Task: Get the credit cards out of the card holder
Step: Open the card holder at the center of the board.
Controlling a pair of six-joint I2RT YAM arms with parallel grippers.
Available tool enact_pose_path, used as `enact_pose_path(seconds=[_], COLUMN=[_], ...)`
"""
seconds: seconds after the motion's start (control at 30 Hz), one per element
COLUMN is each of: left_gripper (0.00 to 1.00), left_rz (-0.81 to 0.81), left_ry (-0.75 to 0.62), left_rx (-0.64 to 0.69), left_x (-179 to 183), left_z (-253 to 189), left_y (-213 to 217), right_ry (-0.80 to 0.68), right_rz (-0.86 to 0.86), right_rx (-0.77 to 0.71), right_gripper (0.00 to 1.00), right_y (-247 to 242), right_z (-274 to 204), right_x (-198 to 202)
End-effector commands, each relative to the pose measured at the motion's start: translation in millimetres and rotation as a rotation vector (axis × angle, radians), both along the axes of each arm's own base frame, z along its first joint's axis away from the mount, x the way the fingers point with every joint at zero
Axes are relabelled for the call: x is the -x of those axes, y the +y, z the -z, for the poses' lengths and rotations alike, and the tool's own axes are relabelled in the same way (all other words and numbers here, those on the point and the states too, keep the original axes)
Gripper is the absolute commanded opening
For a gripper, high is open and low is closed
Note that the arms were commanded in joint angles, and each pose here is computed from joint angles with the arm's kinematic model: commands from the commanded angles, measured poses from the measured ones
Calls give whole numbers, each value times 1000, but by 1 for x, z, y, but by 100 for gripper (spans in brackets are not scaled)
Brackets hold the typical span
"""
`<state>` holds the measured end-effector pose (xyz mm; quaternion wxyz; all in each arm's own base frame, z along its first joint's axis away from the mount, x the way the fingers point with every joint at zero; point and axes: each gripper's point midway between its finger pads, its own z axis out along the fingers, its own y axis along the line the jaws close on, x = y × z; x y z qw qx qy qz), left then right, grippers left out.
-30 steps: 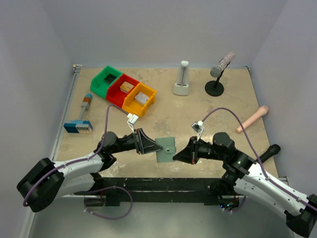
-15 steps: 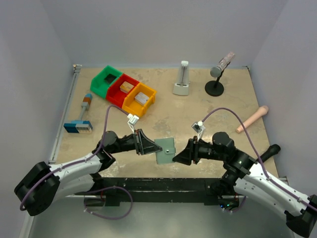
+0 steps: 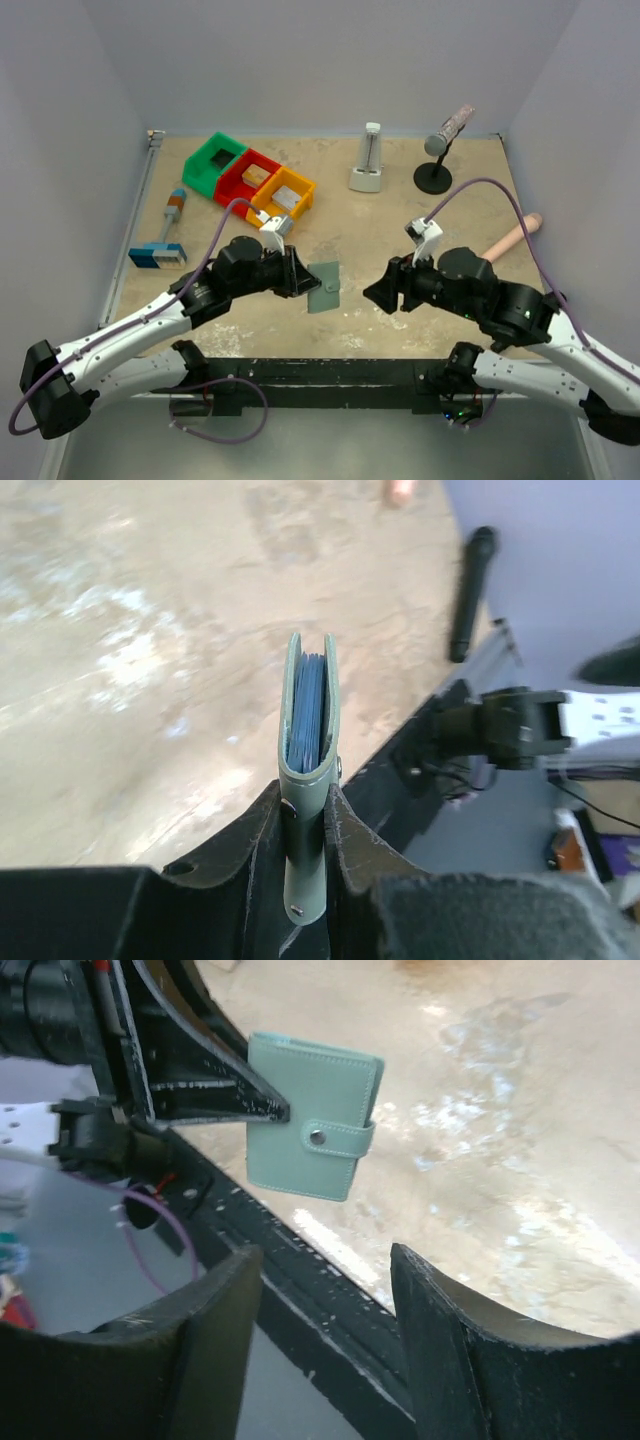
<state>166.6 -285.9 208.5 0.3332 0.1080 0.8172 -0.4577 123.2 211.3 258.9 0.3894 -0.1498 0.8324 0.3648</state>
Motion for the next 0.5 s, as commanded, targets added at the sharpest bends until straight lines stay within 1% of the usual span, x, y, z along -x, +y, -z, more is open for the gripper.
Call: enact_pose_path(seconds=[0.0, 0.07, 0.1, 0.13, 0.2, 0.27, 0.33, 0.37, 0.43, 0.47], left_gripper=[0, 0, 0, 0, 0, 0, 0, 0, 0, 0], left_rz=[-196, -237, -251, -250, -255, -270, -286, -296, -312, -312], left_ry=[48, 62, 83, 90, 108, 130, 163, 186, 237, 258], left_rx=[-205, -222, -229, -227, -212, -200, -191, -184, -169, -159], left_x=[-13, -15, -15, -14, -12, -11, -9, -9, -7, -6], left_z=[22, 20, 21, 19, 14, 9, 4, 2, 1, 1], left_y=[32, 36, 37, 36, 36, 36, 36, 35, 32, 29], right_ry=[-121, -172, -216, -241, -266, -245, -222, -212, -202, -200], right_rz=[221, 315, 397, 449, 494, 499, 452, 391, 316, 291], right_rx=[371, 508, 543, 593, 638, 616, 576, 541, 451, 382], right_gripper=[57, 57, 58, 60, 66, 76, 84, 84, 80, 78], right_y=[-26, -30, -34, -38, -35, -24, -8, 4, 23, 31], right_z=[3, -3, -14, -17, -19, -15, -7, -4, 5, 3], right_x=[-38, -49, -56, -59, -61, -61, -59, -55, -49, -47])
